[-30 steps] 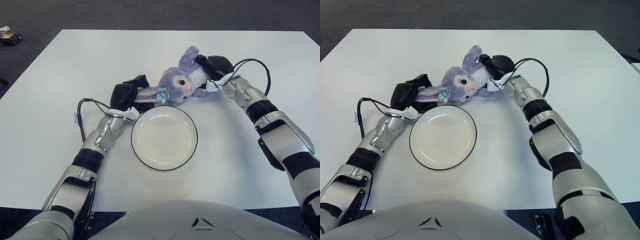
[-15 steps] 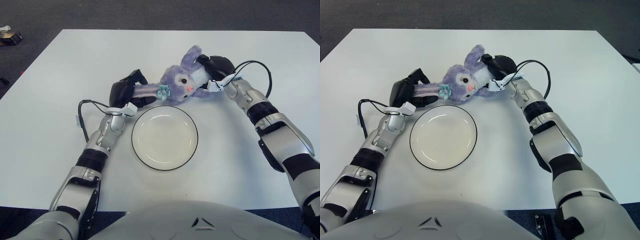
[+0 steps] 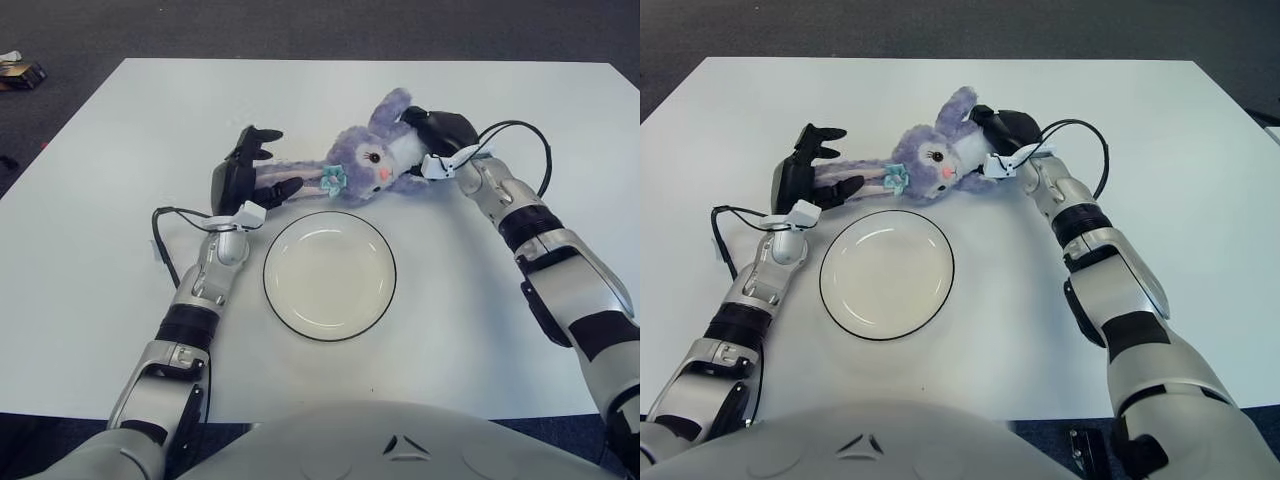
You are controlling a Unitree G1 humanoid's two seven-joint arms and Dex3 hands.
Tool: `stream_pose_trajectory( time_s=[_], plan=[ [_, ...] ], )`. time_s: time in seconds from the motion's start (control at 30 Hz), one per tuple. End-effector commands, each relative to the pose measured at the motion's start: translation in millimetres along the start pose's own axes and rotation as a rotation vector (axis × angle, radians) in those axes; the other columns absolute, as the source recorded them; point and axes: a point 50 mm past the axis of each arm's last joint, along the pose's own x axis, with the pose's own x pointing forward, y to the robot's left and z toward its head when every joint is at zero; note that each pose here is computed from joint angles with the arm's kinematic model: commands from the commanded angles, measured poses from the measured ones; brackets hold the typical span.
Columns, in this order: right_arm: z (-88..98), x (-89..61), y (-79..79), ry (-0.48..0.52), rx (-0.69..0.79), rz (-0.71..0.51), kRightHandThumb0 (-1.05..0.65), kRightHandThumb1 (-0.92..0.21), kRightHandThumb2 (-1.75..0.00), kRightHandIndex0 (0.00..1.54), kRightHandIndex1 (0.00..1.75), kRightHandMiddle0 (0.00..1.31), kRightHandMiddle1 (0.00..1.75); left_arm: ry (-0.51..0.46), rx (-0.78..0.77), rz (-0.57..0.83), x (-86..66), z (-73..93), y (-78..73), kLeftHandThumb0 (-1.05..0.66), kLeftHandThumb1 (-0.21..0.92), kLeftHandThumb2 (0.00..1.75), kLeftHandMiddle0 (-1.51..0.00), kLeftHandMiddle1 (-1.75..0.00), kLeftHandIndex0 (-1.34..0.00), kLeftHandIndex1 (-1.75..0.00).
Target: Put the doll into the plate.
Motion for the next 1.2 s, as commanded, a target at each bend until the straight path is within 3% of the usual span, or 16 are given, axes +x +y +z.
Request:
stream_pose_trajectory(
  time_s=[0.0, 0.17, 0.53, 0.67, 0.87, 1.0, 1.17],
  plan=[
    [-1.5, -1.6, -3.5, 0.016, 0.024, -0.012, 0.44, -0.41, -1.19, 0.53, 1.75, 0.58, 1.75, 0.013, 0.0, 0.018, -3.1, -7.2, 2.1, -0.79, 0.92, 0.8, -0.61, -0.11, -0.21, -0.71],
    [9.4, 3.5, -19.5, 0.045, 0.063, -0.056, 0.44, -0.41, -1.2, 0.54, 1.75, 0.59, 1.75, 0.045, -0.001, 0.103, 3.1, -24.9, 13.6, -0.8, 0.92, 0.8, -0.6, -0.07, -0.2, -0.71],
    [17.0, 2.3, -28.8, 0.072, 0.071, -0.056, 0.44, -0.4, -1.2, 0.54, 1.75, 0.6, 1.75, 0.061, -0.003, 0.157, 4.8, -30.9, 13.6, -0.79, 0.92, 0.8, -0.6, -0.05, -0.19, -0.71],
    [23.1, 3.5, -41.0, 0.061, 0.084, -0.098, 0.44, -0.4, -1.2, 0.54, 1.75, 0.6, 1.75, 0.133, -0.004, 0.144, 4.4, -38.0, 14.7, -0.76, 0.92, 0.79, -0.57, -0.03, -0.19, -0.71],
    [31.1, 2.8, -53.8, 0.049, 0.079, -0.109, 0.44, -0.4, -1.2, 0.54, 1.75, 0.6, 1.75, 0.189, 0.042, 0.135, 4.6, -43.3, 13.8, -0.47, 0.92, 0.6, -0.55, -0.02, -0.17, -0.74],
    [34.7, 1.0, -60.3, 0.038, 0.073, -0.109, 0.44, -0.4, -1.2, 0.54, 1.75, 0.6, 1.75, 0.271, 0.092, 0.113, 4.4, -49.6, 12.0, -0.15, 0.91, 0.47, -0.54, -0.01, -0.18, -0.71],
    [37.0, 0.0, -64.3, 0.03, 0.066, -0.11, 0.44, -0.4, -1.2, 0.54, 1.75, 0.61, 1.75, 0.331, 0.116, 0.095, 5.7, -52.2, 11.6, -0.01, 0.85, 0.45, -0.51, 0.0, -0.22, -0.65]
  ],
)
